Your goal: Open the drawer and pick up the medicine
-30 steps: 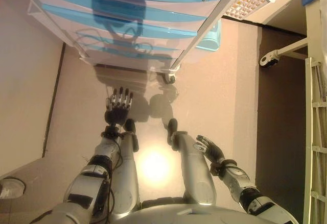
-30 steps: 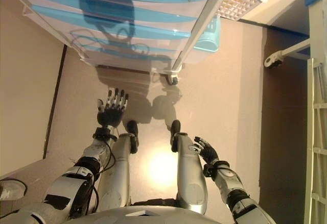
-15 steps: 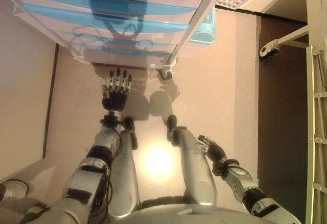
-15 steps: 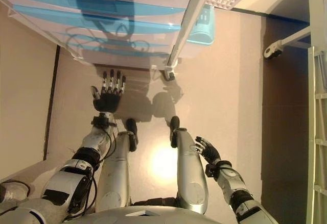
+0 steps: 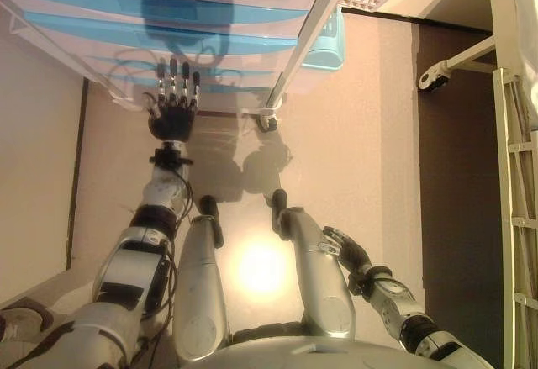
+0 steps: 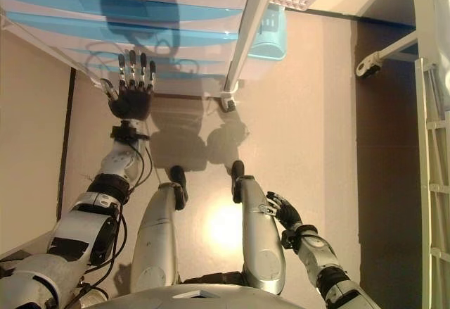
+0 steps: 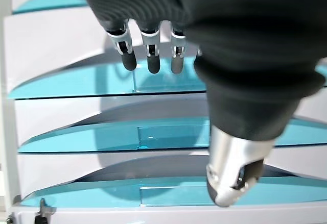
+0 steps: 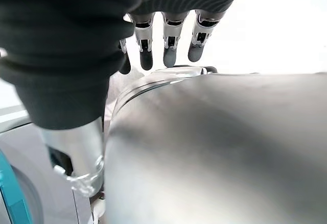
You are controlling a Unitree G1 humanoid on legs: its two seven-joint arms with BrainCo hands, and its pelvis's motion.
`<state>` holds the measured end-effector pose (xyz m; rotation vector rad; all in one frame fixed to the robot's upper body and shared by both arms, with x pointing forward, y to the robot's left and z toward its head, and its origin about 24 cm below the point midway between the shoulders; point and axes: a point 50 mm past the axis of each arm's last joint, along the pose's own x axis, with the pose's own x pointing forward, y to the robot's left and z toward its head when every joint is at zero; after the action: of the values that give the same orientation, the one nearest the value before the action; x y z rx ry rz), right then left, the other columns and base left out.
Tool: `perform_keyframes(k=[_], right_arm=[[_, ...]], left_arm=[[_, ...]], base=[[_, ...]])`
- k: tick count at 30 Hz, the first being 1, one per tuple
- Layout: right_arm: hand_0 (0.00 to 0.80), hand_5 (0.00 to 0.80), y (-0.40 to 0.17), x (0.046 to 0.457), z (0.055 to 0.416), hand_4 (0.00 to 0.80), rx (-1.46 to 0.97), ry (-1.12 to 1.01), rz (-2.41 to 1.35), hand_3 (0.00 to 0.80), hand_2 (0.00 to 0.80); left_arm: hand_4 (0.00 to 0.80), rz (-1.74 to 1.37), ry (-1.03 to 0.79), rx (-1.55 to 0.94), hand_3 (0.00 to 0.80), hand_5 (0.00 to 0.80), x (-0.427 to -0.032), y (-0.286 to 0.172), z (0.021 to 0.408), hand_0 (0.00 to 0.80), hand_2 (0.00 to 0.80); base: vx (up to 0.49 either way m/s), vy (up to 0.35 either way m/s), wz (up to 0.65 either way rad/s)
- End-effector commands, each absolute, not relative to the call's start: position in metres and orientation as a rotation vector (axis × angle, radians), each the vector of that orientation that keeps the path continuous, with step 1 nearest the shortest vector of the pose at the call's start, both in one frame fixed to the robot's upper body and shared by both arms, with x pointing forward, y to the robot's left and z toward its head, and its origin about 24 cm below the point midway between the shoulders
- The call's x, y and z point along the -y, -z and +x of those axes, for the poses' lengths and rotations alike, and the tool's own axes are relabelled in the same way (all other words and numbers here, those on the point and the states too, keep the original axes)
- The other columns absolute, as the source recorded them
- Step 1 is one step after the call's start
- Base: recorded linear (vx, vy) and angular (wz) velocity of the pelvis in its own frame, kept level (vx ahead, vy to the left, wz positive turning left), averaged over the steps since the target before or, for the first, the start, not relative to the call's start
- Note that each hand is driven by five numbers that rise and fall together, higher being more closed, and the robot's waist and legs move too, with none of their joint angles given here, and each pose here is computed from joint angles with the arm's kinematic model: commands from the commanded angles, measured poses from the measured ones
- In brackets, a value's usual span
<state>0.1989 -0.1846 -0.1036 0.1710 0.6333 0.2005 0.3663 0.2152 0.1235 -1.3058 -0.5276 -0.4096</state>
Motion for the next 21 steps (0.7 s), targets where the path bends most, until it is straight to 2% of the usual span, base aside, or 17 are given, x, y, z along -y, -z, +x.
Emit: perform_keyframes(k=[1, 13, 21], right_arm=[[0.0, 0.0, 0.113, 0.194, 0.167, 0.0, -0.679, -0.209, 0.157, 0.0, 0.0], [0.0, 0.0, 0.116, 0.196, 0.16, 0.0, -0.689, -0.204, 0.156, 0.0, 0.0], [0.0, 0.0, 0.118, 0.195, 0.158, 0.0, -0.695, -0.208, 0.162, 0.0, 0.0]], left_arm=[[0.0, -1.282, 0.456, 0.616, 0.0, 0.0, -0.22, -0.152, 0.368, 0.0, 0.0], [0.0, -1.258, 0.353, 0.599, 0.0, 0.0, -0.245, -0.178, 0.379, 0.0, 0.0], [0.0, -1.189, 0.354, 0.567, 0.0, 0.0, -0.25, -0.185, 0.382, 0.0, 0.0]], base=[[0.0, 0.0, 0.0], [0.0, 0.0, 0.0], [0.0, -0.002, -0.01]])
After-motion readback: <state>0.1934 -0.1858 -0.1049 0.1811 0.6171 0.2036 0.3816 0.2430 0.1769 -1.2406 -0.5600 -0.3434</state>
